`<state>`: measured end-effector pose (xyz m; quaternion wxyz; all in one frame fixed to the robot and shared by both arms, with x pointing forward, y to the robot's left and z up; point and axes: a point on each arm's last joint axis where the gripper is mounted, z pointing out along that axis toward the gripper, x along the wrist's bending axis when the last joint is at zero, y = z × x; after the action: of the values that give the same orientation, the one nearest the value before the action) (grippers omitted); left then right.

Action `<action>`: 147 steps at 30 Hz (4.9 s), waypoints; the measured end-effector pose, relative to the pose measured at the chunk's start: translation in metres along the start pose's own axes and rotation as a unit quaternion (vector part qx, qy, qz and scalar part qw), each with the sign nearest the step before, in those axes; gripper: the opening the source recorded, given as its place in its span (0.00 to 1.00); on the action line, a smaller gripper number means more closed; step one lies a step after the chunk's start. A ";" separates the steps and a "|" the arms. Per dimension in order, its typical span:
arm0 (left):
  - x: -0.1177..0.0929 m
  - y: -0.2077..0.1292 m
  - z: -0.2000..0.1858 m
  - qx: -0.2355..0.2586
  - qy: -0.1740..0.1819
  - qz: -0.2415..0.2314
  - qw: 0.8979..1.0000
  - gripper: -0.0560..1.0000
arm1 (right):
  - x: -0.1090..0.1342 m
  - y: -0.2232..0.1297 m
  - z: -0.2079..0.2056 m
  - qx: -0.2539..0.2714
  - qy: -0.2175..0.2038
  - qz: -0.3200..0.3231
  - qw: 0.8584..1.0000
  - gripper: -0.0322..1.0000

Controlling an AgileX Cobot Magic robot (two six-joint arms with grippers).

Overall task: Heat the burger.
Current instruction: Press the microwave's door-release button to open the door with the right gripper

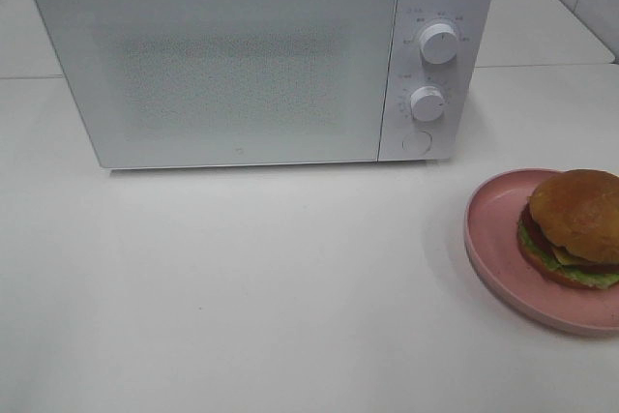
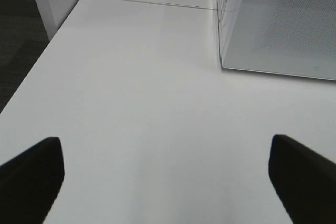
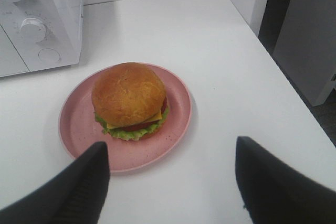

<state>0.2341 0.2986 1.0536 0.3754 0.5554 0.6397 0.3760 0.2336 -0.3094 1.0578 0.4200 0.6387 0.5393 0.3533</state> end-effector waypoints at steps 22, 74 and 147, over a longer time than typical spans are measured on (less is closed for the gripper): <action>0.000 0.000 0.000 0.000 0.000 0.000 1.000 0.98 | 0.000 0.000 0.000 0.000 0.000 0.000 1.000 0.68; 0.000 0.000 0.000 0.000 0.000 0.000 1.000 0.98 | 0.019 0.061 0.098 0.039 0.023 -0.040 0.998 0.68; 0.000 0.000 0.000 0.000 0.000 0.000 1.000 0.98 | 0.200 -0.021 0.288 0.218 0.197 0.024 0.956 0.05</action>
<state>0.2341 0.2986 1.0536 0.3754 0.5554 0.6397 0.3760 0.5199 -0.1560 0.9240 0.1473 0.6453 0.6599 0.3554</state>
